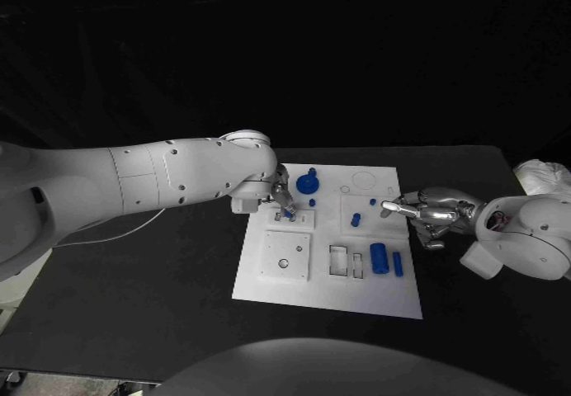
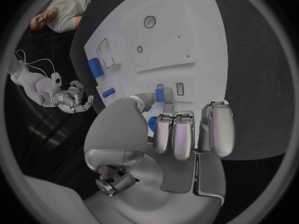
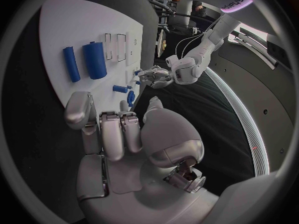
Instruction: Assemble the parts on the task board
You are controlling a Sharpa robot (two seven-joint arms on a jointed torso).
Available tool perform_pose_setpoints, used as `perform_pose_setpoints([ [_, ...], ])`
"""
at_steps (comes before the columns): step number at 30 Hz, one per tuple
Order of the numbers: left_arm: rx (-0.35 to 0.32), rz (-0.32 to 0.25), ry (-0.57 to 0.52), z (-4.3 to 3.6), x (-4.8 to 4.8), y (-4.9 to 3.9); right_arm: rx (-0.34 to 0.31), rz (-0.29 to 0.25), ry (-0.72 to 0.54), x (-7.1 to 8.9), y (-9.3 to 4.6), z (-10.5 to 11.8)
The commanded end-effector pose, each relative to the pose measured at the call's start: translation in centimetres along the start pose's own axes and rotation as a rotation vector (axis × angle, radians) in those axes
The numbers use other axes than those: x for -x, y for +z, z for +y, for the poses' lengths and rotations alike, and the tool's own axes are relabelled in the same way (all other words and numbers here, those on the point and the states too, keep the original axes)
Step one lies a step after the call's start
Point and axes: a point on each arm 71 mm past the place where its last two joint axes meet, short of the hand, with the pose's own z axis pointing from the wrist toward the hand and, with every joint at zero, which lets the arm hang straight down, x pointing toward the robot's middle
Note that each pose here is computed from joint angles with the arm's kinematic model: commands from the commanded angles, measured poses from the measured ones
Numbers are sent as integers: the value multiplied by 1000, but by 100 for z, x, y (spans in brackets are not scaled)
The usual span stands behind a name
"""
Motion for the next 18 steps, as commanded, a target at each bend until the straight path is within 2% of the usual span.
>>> perform_pose_setpoints([
  [1,60,19,18,27,-19,1,-2,23,-3,-19,1,-1],
  [18,58,28,19,18,-34,13,-3,25,-4,-24,2,2],
])
